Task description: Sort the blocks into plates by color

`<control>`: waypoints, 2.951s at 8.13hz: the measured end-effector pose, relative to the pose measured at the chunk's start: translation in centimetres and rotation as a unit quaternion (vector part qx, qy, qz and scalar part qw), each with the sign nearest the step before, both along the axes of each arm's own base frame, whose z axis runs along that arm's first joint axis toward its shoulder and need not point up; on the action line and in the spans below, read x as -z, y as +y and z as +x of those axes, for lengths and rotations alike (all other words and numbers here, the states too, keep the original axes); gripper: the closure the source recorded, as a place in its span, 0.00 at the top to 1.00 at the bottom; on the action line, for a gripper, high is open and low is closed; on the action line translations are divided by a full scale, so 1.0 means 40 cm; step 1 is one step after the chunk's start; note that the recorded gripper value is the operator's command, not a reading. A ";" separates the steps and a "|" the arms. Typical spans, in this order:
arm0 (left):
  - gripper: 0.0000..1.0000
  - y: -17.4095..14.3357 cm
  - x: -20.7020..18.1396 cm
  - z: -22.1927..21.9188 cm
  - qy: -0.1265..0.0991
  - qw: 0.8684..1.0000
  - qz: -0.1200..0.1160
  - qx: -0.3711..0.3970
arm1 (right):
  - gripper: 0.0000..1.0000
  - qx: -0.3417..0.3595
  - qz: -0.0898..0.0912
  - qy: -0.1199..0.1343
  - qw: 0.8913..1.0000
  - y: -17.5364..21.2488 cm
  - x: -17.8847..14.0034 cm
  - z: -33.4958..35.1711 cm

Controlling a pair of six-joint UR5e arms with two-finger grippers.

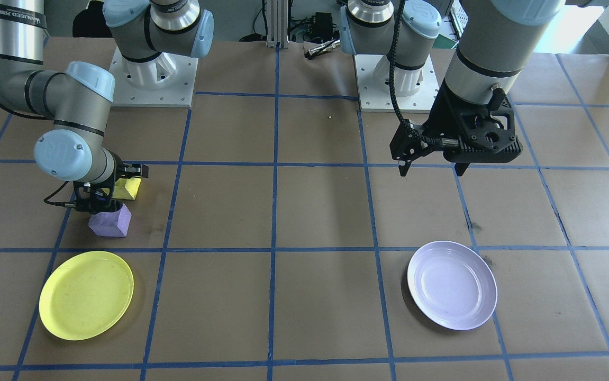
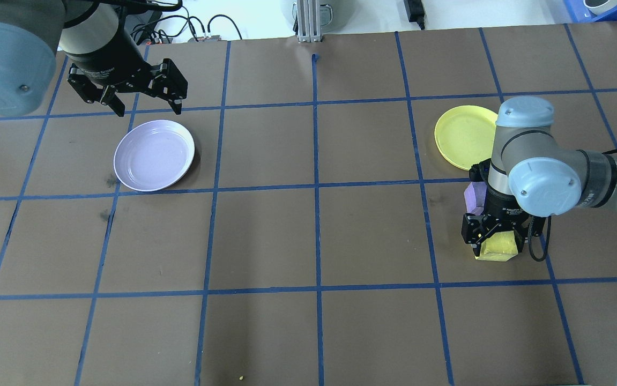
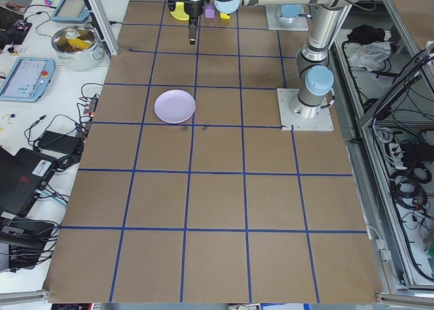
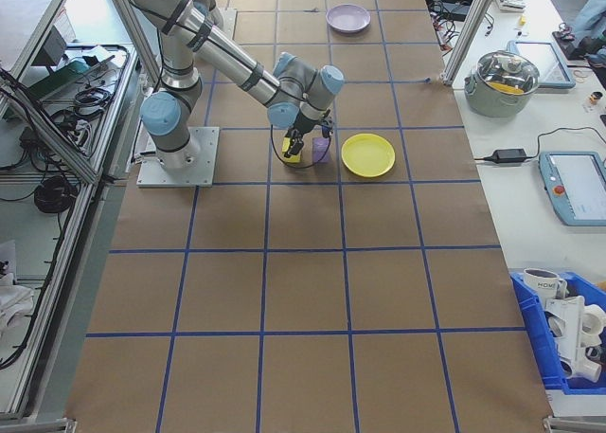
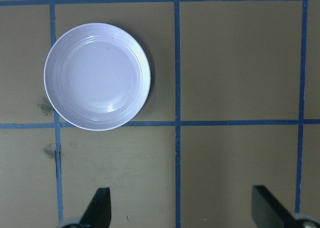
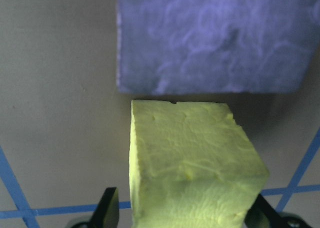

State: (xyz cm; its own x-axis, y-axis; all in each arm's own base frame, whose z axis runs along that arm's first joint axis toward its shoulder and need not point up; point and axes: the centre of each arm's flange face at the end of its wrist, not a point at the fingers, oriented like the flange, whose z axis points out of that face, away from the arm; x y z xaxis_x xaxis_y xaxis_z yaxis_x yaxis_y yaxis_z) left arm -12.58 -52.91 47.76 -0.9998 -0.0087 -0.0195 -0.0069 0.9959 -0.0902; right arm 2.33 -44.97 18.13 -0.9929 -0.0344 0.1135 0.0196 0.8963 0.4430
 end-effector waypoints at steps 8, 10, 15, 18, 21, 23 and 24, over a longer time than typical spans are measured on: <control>1.00 0.001 0.021 0.000 -0.001 1.000 -0.002 0.000 | 0.38 0.012 -0.018 -0.002 1.000 0.000 -0.163 0.005; 1.00 0.002 0.022 0.000 -0.001 1.000 -0.002 -0.001 | 0.38 0.017 -0.032 -0.014 0.999 -0.107 -0.274 -0.006; 1.00 -0.003 0.023 0.002 0.000 1.000 -0.009 0.000 | 0.40 0.019 -0.041 -0.041 0.998 -0.482 -0.269 -0.057; 1.00 -0.013 0.029 0.004 0.000 1.000 -0.013 -0.002 | 0.92 0.019 -0.058 -0.053 0.997 -0.563 -0.145 -0.062; 1.00 -0.022 0.034 0.009 -0.001 1.000 -0.018 -0.002 | 1.00 0.020 -0.059 -0.054 0.997 -0.567 -0.134 -0.062; 1.00 -0.021 0.032 0.010 0.000 1.000 -0.019 -0.003 | 0.97 0.022 -0.068 -0.052 0.996 -0.563 -0.165 -0.061; 1.00 -0.021 0.031 0.010 0.000 1.000 -0.020 -0.003 | 0.94 0.023 -0.069 -0.052 0.996 -0.555 -0.184 -0.060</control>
State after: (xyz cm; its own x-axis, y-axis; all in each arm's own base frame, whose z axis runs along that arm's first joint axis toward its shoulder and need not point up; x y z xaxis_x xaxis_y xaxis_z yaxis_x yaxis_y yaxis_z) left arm -12.16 -53.76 46.52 -0.9997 -0.0151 -0.0198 -0.0124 0.9915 -0.1299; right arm -0.05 -67.19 25.48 -0.9997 0.0199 0.0106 0.0222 0.9479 0.3177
